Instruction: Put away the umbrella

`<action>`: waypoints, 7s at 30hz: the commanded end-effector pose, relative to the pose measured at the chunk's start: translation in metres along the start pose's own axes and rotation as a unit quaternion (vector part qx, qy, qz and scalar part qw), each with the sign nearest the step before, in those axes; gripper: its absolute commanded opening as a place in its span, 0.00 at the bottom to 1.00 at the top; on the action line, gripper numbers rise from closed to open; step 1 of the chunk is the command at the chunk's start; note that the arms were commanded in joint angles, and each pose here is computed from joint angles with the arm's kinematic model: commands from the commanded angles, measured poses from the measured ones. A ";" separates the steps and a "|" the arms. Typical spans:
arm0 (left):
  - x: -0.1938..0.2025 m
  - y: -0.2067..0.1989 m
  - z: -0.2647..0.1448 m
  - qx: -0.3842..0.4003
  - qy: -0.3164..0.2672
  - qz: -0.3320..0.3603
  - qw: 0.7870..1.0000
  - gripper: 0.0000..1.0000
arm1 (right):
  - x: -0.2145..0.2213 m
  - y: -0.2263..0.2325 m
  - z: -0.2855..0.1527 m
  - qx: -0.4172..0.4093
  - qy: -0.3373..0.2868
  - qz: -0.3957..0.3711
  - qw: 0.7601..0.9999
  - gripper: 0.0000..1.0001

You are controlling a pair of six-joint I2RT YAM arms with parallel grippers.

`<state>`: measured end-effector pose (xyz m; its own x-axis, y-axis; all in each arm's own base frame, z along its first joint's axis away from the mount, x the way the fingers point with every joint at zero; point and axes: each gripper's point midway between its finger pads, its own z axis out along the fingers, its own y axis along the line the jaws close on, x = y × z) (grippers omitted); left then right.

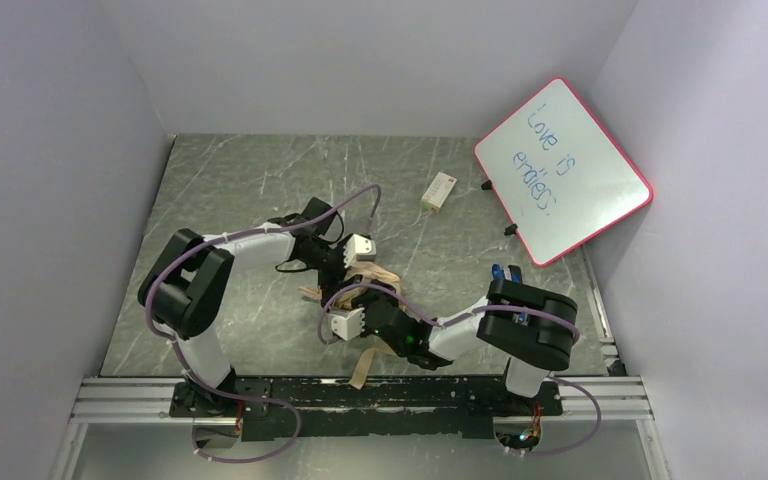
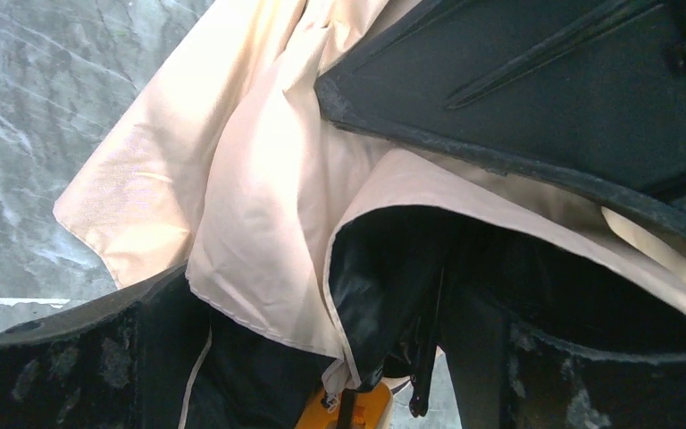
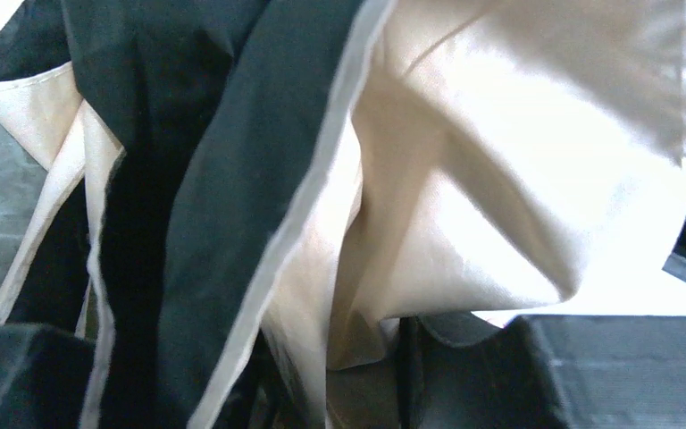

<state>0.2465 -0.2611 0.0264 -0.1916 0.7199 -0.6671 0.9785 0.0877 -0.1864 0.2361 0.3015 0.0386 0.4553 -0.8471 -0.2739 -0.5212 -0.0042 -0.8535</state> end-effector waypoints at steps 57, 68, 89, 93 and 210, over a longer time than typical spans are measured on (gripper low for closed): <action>0.017 0.069 -0.032 -0.298 0.079 0.161 0.937 0.05 | -0.007 -0.072 -0.125 0.034 0.032 0.649 0.759 0.82; 0.018 0.069 -0.028 -0.290 0.082 0.159 0.940 0.05 | 0.039 -0.014 -0.105 -0.039 0.082 0.782 0.617 0.71; 0.015 0.070 -0.025 -0.281 0.082 0.158 0.943 0.05 | 0.026 0.059 -0.080 0.003 0.163 0.814 0.557 0.48; 0.015 0.070 -0.024 -0.279 0.082 0.157 0.944 0.05 | 0.029 0.063 -0.073 0.014 0.171 0.813 0.557 0.44; -0.005 0.122 -0.021 -0.355 0.077 0.175 0.915 0.05 | -0.150 0.087 -0.146 -0.278 0.088 0.300 0.908 0.47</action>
<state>0.3659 -0.2452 0.0277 0.0941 0.8547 -0.5106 0.8094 0.2329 0.5391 0.0084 0.3245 0.0337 -0.0269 -0.9727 -0.2304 -0.9672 0.0836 -0.2398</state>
